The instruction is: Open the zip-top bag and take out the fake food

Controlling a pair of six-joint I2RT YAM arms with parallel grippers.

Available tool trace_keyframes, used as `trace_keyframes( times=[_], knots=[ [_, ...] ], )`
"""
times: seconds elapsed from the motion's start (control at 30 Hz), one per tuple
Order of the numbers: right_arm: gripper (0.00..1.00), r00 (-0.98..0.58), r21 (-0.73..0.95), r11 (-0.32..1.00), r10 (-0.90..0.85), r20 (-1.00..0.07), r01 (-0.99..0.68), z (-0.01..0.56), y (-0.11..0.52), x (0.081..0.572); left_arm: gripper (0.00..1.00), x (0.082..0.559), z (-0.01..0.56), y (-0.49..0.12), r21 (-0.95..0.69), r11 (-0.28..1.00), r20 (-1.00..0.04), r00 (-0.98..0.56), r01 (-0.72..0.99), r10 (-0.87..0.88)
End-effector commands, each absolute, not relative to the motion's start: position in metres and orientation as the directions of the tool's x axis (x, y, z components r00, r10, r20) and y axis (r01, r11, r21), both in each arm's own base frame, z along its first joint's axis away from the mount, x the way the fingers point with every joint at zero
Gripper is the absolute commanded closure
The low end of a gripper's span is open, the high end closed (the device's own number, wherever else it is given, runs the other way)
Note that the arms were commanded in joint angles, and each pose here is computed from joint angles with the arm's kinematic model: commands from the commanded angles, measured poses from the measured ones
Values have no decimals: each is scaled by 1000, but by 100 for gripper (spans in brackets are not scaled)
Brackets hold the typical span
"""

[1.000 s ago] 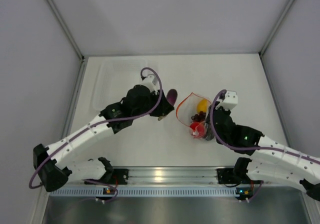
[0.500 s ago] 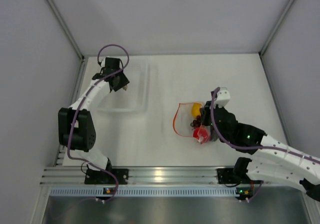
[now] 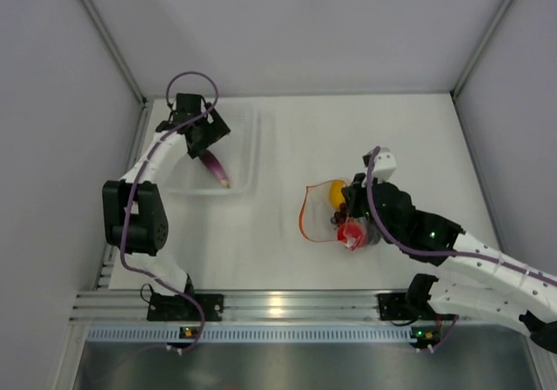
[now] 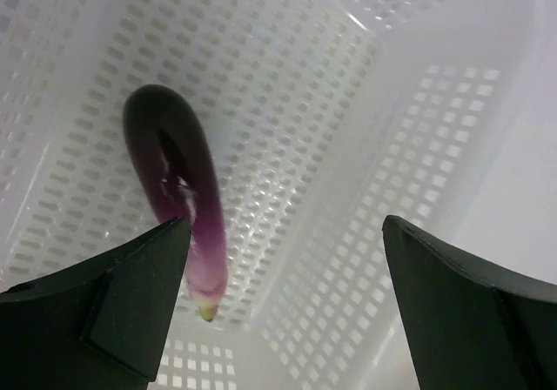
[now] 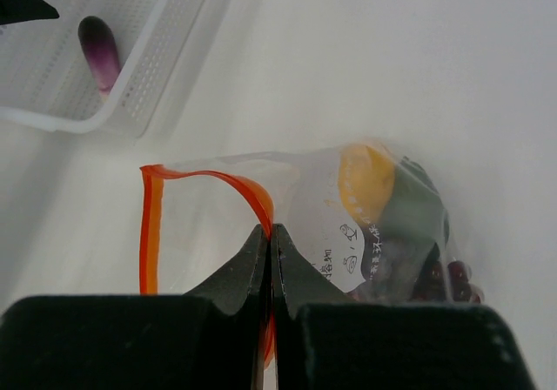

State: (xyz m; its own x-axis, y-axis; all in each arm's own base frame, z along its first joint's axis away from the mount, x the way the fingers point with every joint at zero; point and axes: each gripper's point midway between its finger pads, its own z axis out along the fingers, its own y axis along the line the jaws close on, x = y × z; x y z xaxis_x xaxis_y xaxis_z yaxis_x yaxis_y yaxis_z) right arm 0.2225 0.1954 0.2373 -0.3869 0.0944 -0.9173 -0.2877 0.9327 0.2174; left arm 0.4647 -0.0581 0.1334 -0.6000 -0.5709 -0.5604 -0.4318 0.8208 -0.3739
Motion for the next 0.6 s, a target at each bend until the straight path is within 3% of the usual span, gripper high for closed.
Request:
trace_keyframes(
  times=[0.0,0.2,0.3,0.33,0.4,0.53,0.57],
  knots=[
    [100,-332,317,899,213,-919,-303,281,203,230,2,453,213,-81,-531,801,-594,-553,-275,-584],
    [100,-343,396,893,311,-886,-214,288,195,240,2,369,310,-151,-645,763,-670,-505,35,-544],
    [100,-332,476,857,398,-855,-197,292,199,243,8,314,334,-210,-661,722,-705,-499,206,-504],
    [100,-331,489,850,412,-849,-195,288,200,244,14,287,342,-243,-666,688,-714,-515,289,-474],
    [100,-332,535,818,454,-827,-212,292,208,246,25,263,345,-267,-661,673,-722,-527,332,-449],
    [100,-352,630,749,545,-761,-204,296,211,250,29,211,341,-334,-592,676,-778,-530,439,-337],
    [100,-345,633,748,552,-760,-199,297,209,251,35,207,335,-343,-588,675,-777,-544,446,-318]
  ],
)
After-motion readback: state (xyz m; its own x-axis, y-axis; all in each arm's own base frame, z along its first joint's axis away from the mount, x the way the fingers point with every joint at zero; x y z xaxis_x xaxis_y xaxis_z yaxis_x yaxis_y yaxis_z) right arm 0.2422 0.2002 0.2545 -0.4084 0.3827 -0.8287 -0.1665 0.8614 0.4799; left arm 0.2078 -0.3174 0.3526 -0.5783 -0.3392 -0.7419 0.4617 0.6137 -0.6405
